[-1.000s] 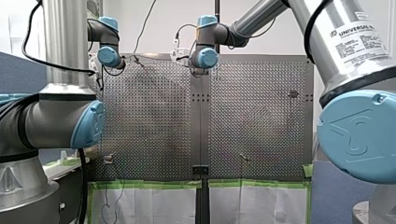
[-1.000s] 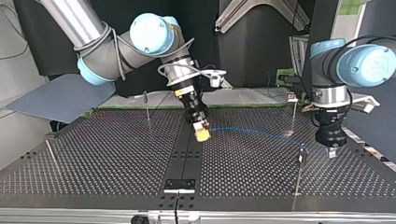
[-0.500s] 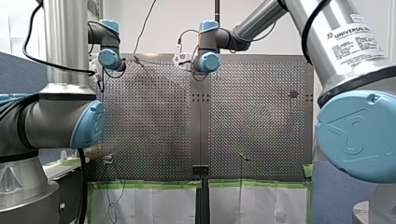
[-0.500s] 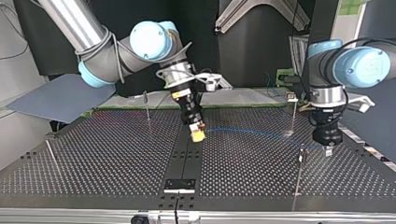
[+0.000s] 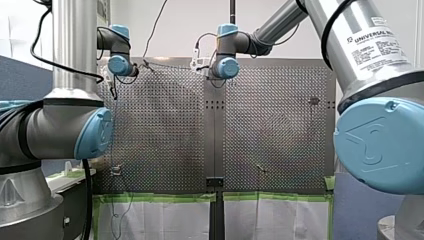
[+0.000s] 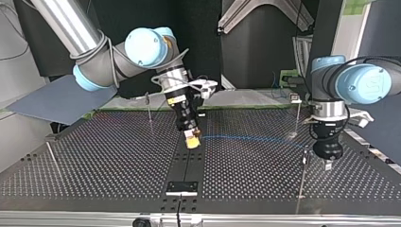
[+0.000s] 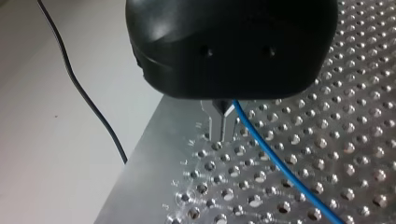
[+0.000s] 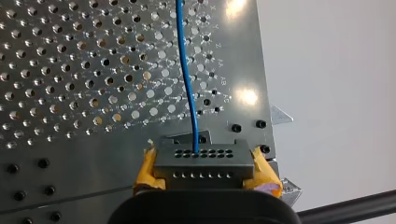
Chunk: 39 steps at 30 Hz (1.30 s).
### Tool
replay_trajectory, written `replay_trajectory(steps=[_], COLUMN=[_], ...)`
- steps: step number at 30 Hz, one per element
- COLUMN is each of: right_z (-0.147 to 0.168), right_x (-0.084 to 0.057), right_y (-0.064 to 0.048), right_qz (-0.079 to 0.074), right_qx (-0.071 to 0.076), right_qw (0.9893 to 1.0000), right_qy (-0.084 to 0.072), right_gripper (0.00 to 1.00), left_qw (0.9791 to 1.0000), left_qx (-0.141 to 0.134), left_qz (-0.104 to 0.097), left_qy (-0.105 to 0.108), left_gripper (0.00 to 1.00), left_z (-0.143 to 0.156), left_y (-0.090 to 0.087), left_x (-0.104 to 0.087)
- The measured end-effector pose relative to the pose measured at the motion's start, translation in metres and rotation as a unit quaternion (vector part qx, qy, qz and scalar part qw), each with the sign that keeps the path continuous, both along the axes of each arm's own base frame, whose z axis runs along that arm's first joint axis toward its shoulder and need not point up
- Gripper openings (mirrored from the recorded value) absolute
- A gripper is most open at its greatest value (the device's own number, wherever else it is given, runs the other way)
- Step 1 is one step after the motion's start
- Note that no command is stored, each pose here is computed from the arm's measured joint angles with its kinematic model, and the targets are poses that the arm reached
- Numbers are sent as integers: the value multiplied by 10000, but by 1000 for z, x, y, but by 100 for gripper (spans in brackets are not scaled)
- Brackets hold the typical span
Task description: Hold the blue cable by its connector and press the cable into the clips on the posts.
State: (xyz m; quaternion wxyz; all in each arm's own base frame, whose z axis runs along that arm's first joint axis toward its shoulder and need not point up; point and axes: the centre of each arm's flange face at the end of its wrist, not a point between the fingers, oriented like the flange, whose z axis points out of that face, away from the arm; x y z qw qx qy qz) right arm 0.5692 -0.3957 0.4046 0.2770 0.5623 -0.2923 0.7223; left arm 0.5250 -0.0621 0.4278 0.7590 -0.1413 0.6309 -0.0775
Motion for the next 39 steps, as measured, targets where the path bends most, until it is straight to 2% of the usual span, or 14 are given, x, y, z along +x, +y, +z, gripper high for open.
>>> replay_trajectory(steps=[12,20,27,30,34,39], right_z=[5,13,26,23,6,-3], right_x=[-15,-18,-27,-31,-32,-29], right_y=[-26,-56,-81,-92,-104,-109], right_qz=[-180,-219,-283,-292,-280,-246], right_qx=[-54,-125,-222,-217,-127,-75], right_qw=[9998,9996,9991,9991,9995,9996], right_qy=[-69,-125,-234,-211,-118,-71], right_gripper=[0,0,0,0,0,0], left_qw=[9995,9997,9998,9997,9998,9998], left_qx=[-213,-211,-210,-219,-209,-212], left_qz=[2,-21,55,65,54,39], left_qy=[-223,-79,1,-5,-13,-19], left_gripper=[0,0,0,0,0,0], left_z=[20,11,5,5,5,6], left_y=[2,4,11,12,13,13], left_x=[16,35,41,41,42,42])
